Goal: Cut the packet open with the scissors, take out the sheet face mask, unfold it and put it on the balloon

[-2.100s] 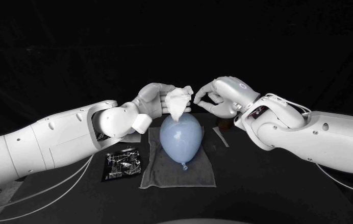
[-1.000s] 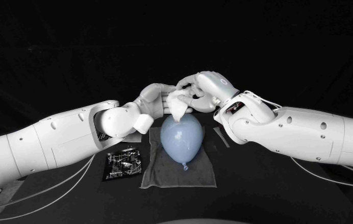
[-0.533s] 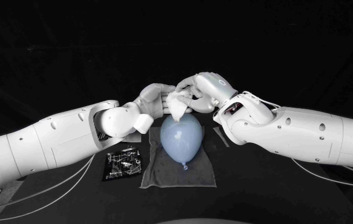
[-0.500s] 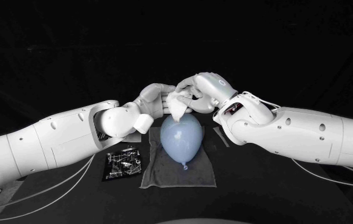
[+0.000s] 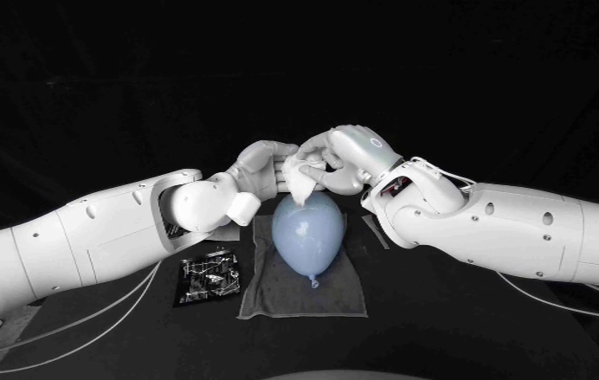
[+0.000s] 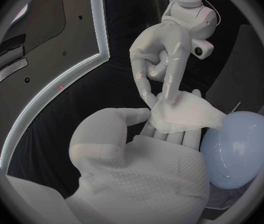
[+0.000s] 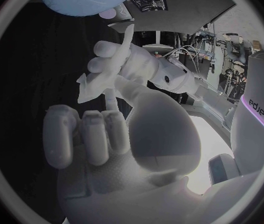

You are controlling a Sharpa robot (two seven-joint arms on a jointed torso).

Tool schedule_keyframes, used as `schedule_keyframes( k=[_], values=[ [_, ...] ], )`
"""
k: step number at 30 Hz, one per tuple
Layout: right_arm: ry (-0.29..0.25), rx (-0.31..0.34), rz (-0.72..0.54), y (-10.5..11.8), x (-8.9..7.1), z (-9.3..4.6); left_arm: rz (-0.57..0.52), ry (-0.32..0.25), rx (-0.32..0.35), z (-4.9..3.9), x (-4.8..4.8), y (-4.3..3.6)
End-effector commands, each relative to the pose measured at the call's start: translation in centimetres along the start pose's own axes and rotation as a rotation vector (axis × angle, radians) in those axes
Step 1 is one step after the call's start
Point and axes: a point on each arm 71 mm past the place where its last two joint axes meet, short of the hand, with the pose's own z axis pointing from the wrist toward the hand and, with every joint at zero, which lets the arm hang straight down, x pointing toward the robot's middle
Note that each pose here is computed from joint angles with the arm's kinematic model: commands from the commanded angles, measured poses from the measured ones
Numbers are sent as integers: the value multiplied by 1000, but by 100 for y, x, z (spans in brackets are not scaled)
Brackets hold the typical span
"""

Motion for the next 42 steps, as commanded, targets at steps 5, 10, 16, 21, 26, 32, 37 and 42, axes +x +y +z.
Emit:
schedule_keyframes(
  k=[5,10,16,21,26,32,37,42],
  values=[
    [37,0,-24,-8,43,17,0,16,12,10,33,-16],
    [43,7,-33,-20,56,29,0,20,10,10,46,-11],
    [52,12,-42,-17,71,41,0,23,9,9,53,-9],
    [34,13,-46,-20,58,40,0,22,8,8,49,-10],
    [1,12,-44,-25,31,35,0,23,7,6,48,-10],
    [-33,2,-31,-17,-12,3,0,20,6,3,40,-11],
    [-43,-26,7,20,-69,-82,1,15,8,2,19,-18],
    [-1,-41,43,27,-128,-224,2,8,5,-2,-9,-23]
  ],
)
